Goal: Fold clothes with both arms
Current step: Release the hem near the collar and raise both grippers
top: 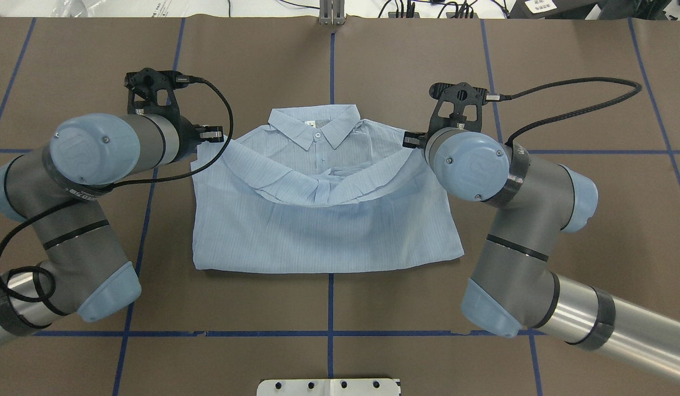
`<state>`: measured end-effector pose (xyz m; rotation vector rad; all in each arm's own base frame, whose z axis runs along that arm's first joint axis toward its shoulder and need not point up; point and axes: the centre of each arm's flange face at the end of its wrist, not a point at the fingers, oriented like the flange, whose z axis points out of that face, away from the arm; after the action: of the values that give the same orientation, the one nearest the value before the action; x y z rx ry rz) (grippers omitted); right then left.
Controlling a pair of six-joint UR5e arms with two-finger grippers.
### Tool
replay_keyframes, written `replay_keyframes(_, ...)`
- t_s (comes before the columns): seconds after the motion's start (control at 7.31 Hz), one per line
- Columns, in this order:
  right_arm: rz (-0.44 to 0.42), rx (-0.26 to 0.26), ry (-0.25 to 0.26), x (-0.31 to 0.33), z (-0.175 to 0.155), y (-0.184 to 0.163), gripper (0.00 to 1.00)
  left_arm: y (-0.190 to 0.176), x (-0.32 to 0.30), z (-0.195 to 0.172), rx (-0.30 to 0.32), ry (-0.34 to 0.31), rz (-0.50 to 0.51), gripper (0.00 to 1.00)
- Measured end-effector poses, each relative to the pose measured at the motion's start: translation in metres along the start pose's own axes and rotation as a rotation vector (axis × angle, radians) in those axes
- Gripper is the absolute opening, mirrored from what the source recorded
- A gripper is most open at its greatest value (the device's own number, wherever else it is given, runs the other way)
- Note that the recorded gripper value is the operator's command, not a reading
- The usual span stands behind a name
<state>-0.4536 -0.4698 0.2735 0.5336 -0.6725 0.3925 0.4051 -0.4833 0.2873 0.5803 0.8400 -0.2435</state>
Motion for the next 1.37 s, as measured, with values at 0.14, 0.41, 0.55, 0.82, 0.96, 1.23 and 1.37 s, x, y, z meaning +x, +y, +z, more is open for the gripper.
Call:
replay_keyframes(0.14, -0.009, -0.004, 0.010, 0.006, 0.028, 0.002, 0.00, 0.000, -0.009, 0.021, -0.002, -0.019, 0.016, 0.00)
replay_keyframes(0.41, -0.015, -0.007, 0.011, 0.016, 0.074, 0.012, 0.00, 0.011, -0.028, 0.071, -0.005, -0.029, 0.026, 0.00)
replay_keyframes(0.55, -0.016, -0.006, 0.010, 0.018, 0.081, 0.014, 0.00, 0.016, -0.034, 0.087, -0.003, -0.024, 0.028, 0.00)
replay_keyframes(0.82, -0.011, -0.003, 0.002, 0.017, 0.082, 0.011, 0.00, 0.018, -0.037, 0.095, -0.001, -0.012, 0.057, 0.00)
replay_keyframes(0.96, -0.009, -0.001, 0.001, 0.017, 0.081, 0.007, 0.00, 0.018, -0.037, 0.095, -0.001, -0.008, 0.071, 0.00)
replay_keyframes(1.23, -0.018, -0.001, 0.006, 0.020, 0.083, 0.006, 1.00, 0.017, -0.038, 0.094, 0.000, -0.004, 0.093, 1.00)
replay_keyframes(1.37, -0.037, -0.006, 0.008, 0.021, 0.085, 0.005, 1.00, 0.016, -0.038, 0.091, 0.002, 0.017, 0.130, 1.00)
